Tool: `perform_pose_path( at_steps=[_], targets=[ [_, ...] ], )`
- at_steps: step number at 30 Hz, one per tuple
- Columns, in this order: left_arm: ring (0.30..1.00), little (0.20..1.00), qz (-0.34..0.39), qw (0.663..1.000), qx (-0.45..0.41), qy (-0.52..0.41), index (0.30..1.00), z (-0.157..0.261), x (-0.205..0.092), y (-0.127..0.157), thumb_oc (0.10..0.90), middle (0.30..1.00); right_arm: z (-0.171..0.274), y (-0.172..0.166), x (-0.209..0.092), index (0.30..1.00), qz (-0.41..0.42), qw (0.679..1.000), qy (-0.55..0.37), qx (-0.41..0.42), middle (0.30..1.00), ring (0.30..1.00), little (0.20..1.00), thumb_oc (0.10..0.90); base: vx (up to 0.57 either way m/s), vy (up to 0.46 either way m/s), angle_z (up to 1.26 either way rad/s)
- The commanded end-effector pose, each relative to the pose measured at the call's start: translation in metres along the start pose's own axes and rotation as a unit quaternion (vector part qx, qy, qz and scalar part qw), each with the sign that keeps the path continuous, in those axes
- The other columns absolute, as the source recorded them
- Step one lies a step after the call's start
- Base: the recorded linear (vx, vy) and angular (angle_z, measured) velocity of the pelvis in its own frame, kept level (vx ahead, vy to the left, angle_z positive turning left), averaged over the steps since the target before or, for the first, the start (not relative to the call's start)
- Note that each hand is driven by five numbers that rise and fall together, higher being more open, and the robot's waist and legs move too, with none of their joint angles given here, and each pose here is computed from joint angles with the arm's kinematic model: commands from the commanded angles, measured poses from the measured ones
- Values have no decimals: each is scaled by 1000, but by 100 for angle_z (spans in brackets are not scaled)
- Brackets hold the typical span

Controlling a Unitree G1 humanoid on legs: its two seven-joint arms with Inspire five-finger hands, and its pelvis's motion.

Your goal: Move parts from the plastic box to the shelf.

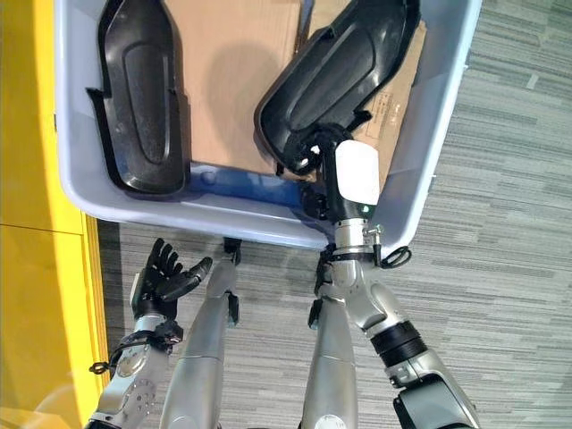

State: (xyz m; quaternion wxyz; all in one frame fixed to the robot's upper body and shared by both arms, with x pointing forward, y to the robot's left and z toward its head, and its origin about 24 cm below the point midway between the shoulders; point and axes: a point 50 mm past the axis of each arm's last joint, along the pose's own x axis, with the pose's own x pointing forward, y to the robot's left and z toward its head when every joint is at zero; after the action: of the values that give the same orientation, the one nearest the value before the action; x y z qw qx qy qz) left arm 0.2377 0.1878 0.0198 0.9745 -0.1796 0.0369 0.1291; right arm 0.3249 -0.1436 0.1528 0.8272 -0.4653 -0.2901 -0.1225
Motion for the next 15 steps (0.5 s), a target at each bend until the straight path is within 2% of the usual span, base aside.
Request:
perform_pose_path(
  at_steps=[1,9,15],
  targets=[
    [1000,1000,-20,997,9,-70,1000,26,1,-4,900,1000,-5,28,-15,300,91,996,10,-13,300,300,300,400,0,0,0],
    [1000,1000,-21,997,19,-78,1000,29,3,-1,900,1000,-41,21,-31,300,130,985,32,-111,300,300,300,400,0,0,0],
    [1000,1000,-25,996,23,-78,1000,29,4,0,900,1000,-60,16,-40,300,149,976,48,-149,300,300,300,400,0,0,0]
  ],
)
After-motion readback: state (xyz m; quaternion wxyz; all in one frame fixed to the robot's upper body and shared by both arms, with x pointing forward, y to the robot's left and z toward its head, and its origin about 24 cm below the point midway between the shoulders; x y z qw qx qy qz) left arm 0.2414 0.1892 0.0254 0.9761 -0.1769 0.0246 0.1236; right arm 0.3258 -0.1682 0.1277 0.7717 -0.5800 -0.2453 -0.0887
